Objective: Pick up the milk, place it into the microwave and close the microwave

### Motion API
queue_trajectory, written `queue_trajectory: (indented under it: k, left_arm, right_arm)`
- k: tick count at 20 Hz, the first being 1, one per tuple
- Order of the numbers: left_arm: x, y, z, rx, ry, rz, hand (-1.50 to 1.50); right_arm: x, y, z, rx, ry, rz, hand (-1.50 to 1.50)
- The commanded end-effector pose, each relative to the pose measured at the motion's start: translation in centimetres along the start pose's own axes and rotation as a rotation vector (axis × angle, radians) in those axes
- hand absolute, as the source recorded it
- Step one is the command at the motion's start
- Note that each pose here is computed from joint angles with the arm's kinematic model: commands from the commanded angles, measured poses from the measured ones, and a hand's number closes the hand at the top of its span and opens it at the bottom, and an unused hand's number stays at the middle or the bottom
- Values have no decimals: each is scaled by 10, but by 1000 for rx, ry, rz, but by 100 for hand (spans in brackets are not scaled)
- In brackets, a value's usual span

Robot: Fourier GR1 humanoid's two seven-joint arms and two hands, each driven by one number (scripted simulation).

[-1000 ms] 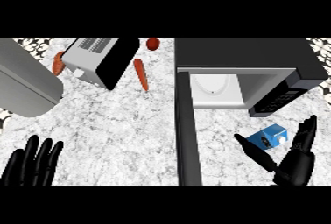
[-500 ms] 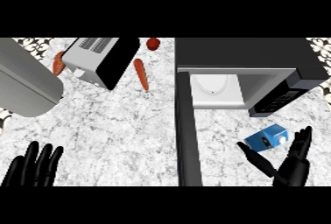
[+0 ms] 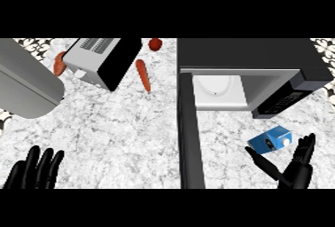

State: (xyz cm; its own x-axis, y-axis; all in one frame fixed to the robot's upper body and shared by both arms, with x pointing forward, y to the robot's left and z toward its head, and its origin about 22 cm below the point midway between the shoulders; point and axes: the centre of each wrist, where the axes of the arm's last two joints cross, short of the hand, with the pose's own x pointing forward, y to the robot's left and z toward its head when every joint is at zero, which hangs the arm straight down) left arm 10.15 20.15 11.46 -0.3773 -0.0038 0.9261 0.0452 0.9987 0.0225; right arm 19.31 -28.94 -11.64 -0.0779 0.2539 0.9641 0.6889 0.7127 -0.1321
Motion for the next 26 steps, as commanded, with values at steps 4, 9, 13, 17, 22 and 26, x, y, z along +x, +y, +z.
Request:
queue_trajectory:
  k: [4,9,13,17,22,26]
  left_arm:
    - [3,1,-4,17,-10,17,-150]
    - [-8,-4,-1,2,-2,0,-150]
    - [6,3,6,10,-10,5,-150]
    - [6,3,7,7,8,7,-150]
    - [5,9,8,25,13,3,-150]
    - [-3,8,10,11,1,28,-150]
  right_arm:
    - [-28,-6,1,63,-1,18,-150]
    - [-24,1,-16,133,-138,155,150]
    - [-22,16,-4,204,-146,-86,150]
    - [-12,34,5,261,-168,-133,150]
    - [-40,-18,44,654,-117,-334,150]
    - [-36,-26,32,752,-162,-396,150]
